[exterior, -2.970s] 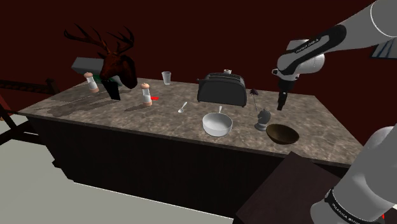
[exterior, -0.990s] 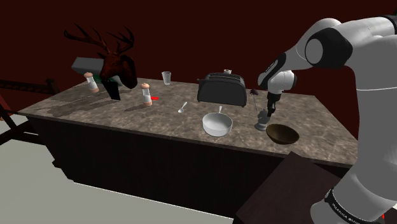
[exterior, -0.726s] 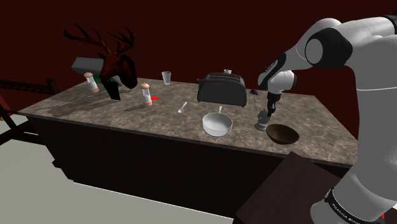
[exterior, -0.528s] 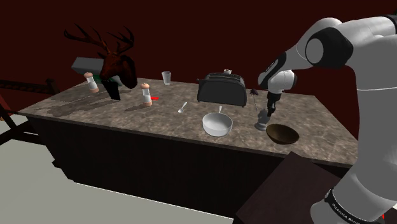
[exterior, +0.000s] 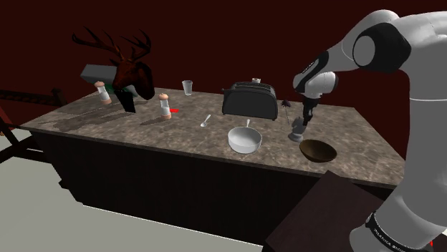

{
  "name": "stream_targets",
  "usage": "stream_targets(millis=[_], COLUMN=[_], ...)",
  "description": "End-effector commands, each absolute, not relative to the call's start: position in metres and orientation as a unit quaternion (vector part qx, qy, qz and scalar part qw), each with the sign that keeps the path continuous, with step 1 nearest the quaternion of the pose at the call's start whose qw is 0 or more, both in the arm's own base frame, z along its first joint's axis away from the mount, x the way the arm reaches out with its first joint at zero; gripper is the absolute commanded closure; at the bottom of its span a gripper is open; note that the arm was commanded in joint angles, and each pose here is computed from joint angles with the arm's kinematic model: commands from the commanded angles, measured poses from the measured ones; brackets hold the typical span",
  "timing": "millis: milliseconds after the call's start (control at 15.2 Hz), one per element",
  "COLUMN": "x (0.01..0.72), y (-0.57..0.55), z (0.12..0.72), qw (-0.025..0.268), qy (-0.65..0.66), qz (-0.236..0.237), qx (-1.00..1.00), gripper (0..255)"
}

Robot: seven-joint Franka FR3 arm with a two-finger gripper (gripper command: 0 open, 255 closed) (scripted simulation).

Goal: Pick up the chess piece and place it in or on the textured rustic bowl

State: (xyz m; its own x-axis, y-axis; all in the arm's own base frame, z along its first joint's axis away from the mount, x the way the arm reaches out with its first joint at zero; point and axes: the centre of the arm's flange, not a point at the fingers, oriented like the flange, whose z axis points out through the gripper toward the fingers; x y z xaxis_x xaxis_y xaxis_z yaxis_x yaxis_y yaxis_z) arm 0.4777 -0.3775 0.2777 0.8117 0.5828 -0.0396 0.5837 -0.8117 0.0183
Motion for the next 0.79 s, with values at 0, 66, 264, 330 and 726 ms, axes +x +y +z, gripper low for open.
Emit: stream_targets(millis=[0,66,264,330,726], x=[0.478,0.478,0.478,0.478,0.478], y=[-0.378,-0.378,-0.378,-0.378,-0.378], z=[0.289,0.295,0.310,0.316,0.347], qw=[0.015,0.015,0.015,0.015,0.015], qy=[0.306,0.306,0.306,0.306,0.306], qz=[-0.016,-0.016,-0.016,-0.016,-0.016], qx=[0.952,0.952,0.952,0.952,0.952], gripper=[255,255,255,255,255])
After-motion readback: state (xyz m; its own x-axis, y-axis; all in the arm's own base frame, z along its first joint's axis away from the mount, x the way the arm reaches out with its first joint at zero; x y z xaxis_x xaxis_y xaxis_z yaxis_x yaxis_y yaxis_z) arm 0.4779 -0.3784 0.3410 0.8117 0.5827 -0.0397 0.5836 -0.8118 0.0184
